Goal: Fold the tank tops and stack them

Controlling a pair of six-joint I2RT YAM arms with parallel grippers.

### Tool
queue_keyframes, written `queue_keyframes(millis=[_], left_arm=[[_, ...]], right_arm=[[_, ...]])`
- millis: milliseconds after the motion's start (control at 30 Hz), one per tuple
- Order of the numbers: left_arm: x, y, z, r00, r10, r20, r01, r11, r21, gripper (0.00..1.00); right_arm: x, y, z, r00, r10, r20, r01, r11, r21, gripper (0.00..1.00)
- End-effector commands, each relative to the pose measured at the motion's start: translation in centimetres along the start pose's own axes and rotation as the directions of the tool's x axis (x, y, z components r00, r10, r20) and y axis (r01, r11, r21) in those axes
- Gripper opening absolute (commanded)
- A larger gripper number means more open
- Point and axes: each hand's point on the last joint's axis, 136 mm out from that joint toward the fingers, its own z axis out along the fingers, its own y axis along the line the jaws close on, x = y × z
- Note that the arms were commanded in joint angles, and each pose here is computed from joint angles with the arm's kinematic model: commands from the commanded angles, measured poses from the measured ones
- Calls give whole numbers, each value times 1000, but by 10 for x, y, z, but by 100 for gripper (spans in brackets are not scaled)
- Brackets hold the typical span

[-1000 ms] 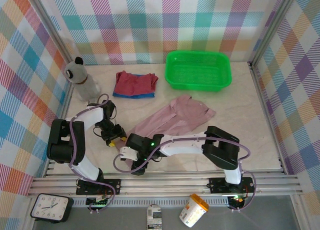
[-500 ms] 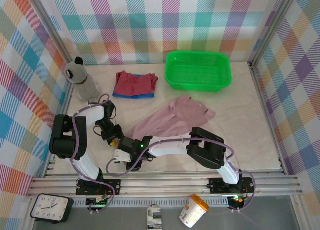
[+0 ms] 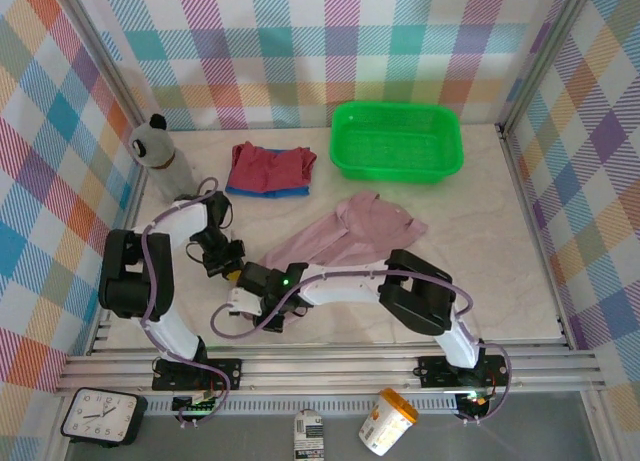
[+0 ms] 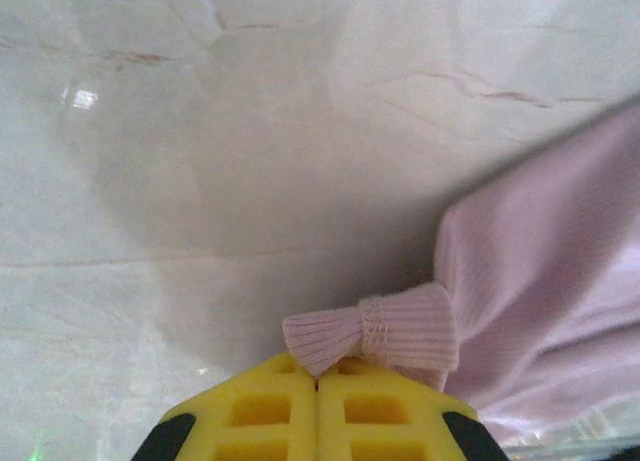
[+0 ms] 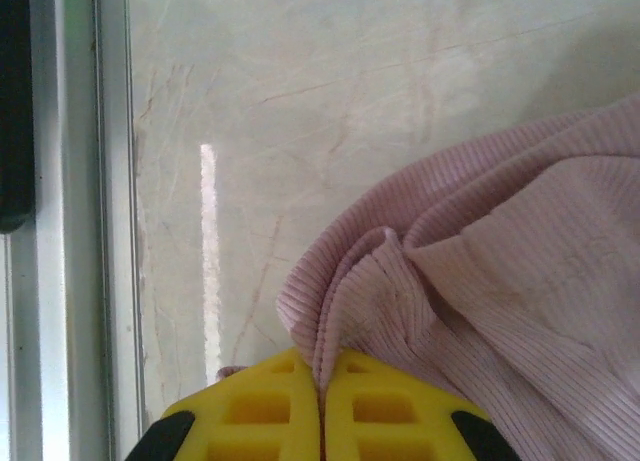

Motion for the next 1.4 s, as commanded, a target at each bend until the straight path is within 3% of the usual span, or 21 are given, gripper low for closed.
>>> queue_keyframes(millis=[0, 267, 600, 867, 1200, 1367], left_arm=[[5, -26, -29, 999, 38, 28, -39, 998, 58, 0], [-11, -83, -47, 994, 101, 49, -106, 989, 108, 2], [-47, -156, -37, 981, 187, 49, -191, 975, 116, 5], [-73, -209, -33, 970, 232, 72, -240, 962, 132, 5], [-96, -243, 1, 969, 242, 52, -247, 955, 162, 8], [-102, -262, 3, 965, 254, 67, -263, 942, 210, 8]], right_arm=[[-15, -5, -46, 989, 112, 96, -107, 993, -55, 6], [22, -45, -96, 895, 409, 178, -393, 912, -121, 6], [87, -93, -115, 766, 612, 198, -601, 791, -115, 6], [116, -120, -126, 685, 693, 225, -687, 717, -118, 7], [160, -151, -115, 590, 780, 207, -780, 617, -104, 10], [173, -152, -109, 580, 793, 186, -792, 602, -100, 10]])
